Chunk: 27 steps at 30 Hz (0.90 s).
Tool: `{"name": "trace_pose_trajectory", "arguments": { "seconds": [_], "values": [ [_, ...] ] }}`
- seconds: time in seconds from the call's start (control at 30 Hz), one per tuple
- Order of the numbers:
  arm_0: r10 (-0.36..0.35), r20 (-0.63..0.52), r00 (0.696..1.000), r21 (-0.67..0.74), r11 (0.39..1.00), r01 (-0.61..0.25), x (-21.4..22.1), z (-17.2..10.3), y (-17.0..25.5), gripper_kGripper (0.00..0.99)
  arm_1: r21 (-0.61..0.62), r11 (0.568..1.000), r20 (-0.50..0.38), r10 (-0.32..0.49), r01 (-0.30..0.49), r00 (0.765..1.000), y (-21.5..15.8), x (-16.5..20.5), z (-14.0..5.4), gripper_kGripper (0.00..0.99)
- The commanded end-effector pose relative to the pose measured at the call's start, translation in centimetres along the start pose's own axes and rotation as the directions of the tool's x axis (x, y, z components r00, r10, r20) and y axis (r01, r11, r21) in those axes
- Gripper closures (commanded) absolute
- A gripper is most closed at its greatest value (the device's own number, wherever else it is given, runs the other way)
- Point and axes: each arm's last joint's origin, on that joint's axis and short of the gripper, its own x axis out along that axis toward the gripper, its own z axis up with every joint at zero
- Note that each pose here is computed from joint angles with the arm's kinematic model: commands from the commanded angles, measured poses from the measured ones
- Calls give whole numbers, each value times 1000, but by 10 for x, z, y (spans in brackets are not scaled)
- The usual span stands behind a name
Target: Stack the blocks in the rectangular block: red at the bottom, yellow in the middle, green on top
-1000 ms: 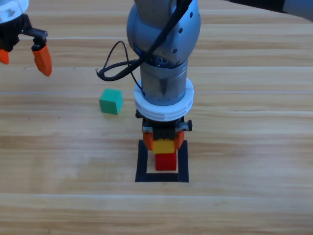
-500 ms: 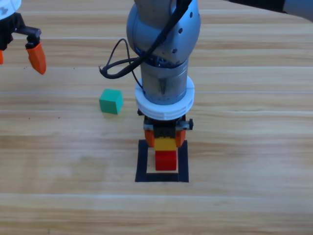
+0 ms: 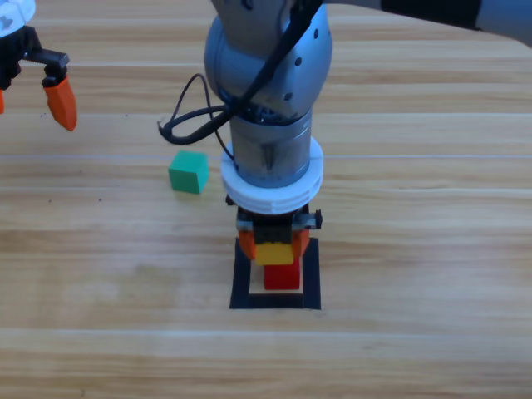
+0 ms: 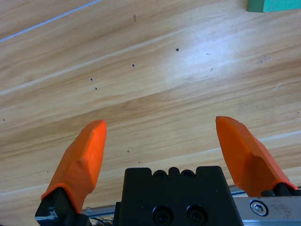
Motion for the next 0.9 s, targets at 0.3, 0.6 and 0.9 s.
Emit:
{"name": "trace_pose_trajectory", "arguments": {
  "seconds": [0.3,0.6,0.9],
  "values": [
    [-5,-17,1000,-23,1000,4,8,-1,9,0,-10,997,-21,-79,79,997,8,22,-17,990],
    [-6,-22,1000,-32,999,6,13,0,9,0,8,996,-12,-84,84,996,6,20,-17,990],
    [-5,-26,1000,-31,999,4,17,1,9,0,12,996,-4,-90,90,996,5,20,-17,990]
  ]
}}
